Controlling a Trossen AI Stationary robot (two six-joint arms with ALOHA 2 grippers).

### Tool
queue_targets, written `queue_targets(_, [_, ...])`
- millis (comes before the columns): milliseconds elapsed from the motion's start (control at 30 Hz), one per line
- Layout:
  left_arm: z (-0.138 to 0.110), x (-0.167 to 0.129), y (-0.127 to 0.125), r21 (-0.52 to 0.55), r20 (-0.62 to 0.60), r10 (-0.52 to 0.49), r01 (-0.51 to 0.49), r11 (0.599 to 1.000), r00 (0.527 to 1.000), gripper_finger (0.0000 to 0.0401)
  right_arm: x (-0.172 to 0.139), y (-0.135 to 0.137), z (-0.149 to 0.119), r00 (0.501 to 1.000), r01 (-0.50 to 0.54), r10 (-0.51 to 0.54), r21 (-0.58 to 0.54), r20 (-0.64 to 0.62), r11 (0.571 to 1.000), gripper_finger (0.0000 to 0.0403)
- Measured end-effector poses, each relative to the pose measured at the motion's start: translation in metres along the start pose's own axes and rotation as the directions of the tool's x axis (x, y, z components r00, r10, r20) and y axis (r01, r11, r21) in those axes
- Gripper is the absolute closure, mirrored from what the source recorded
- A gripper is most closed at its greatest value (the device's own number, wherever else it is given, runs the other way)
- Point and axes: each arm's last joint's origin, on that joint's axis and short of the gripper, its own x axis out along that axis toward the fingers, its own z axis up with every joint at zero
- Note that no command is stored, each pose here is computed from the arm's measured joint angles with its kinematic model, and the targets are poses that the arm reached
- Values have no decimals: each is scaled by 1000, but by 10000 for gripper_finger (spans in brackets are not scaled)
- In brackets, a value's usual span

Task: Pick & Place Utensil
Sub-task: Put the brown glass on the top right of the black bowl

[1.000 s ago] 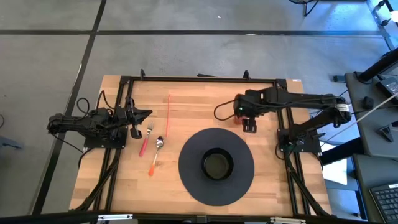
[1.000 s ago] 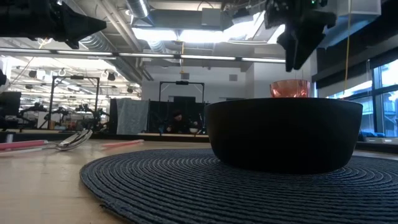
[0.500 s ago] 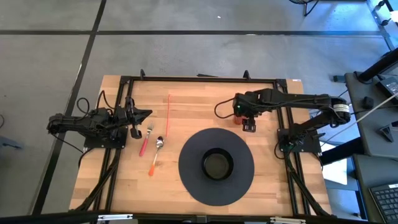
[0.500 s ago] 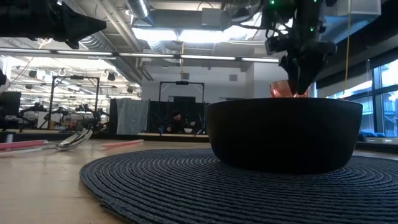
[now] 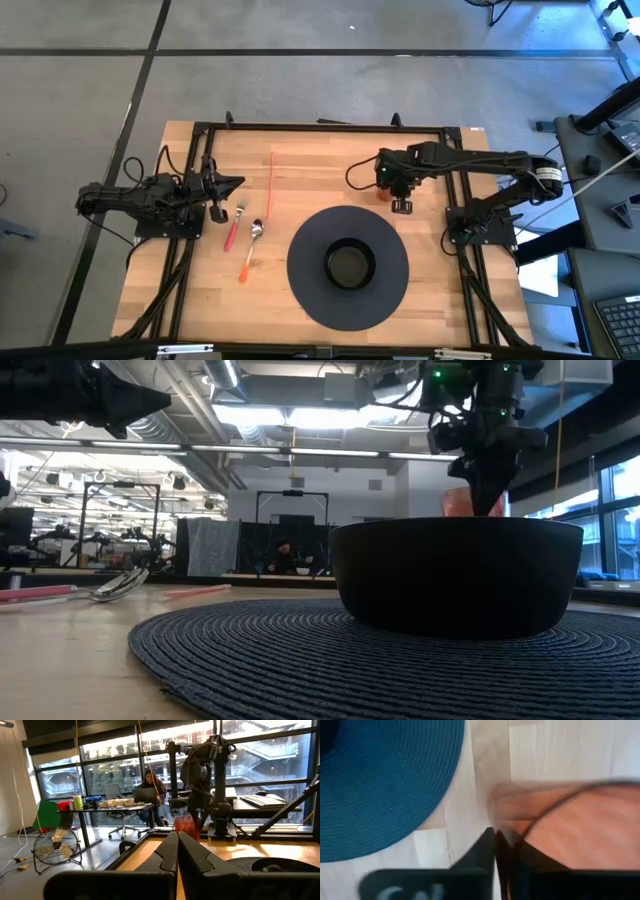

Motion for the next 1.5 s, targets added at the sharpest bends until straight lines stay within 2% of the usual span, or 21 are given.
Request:
queue_targets(33, [0, 0, 0, 0, 0, 0, 0, 1000, 1000, 399, -2, 0, 1, 1000, 0, 0, -12, 3, 1000, 386])
queue_targets(133, [0, 0, 0, 0, 0, 0, 0, 1000, 1000, 396, -11, -2, 6, 999, 5, -5, -21, 33, 1000, 383])
queue_targets(300, [0, 0, 0, 1, 0, 1, -1, 1000, 1000, 396, -43, 1, 13, 998, 7, -5, -33, 58, 999, 393])
queue_targets(467, [0, 0, 0, 1, 0, 2, -2, 1000, 1000, 399, -72, 24, 16, 998, -28, 29, -17, 54, 999, 389])
queue_targets(600, [0, 0, 0, 1, -1, 2, -2, 1000, 1000, 397, -78, 54, 13, 996, -74, 77, -56, 41, 996, 393])
queue_targets(800, [0, 0, 0, 1, -1, 2, -2, 1000, 1000, 397, -71, 100, 13, 993, -117, 116, -140, -17, 983, 393])
queue_targets(967, [0, 0, 0, 1, -2, 2, -2, 1000, 1000, 400, -56, 123, 18, 992, -115, 102, -186, -79, 976, 393])
queue_targets(1200, [0, 0, 0, 1, -4, 1, -1, 1000, 1000, 396, -28, 136, 31, 984, -114, 77, -238, -162, 965, 392])
queue_targets(1500, [-1, 0, 0, -12, -10, -1, 1, 1000, 1000, 400, -22, 140, 40, 989, -119, 95, -230, -112, 966, 392])
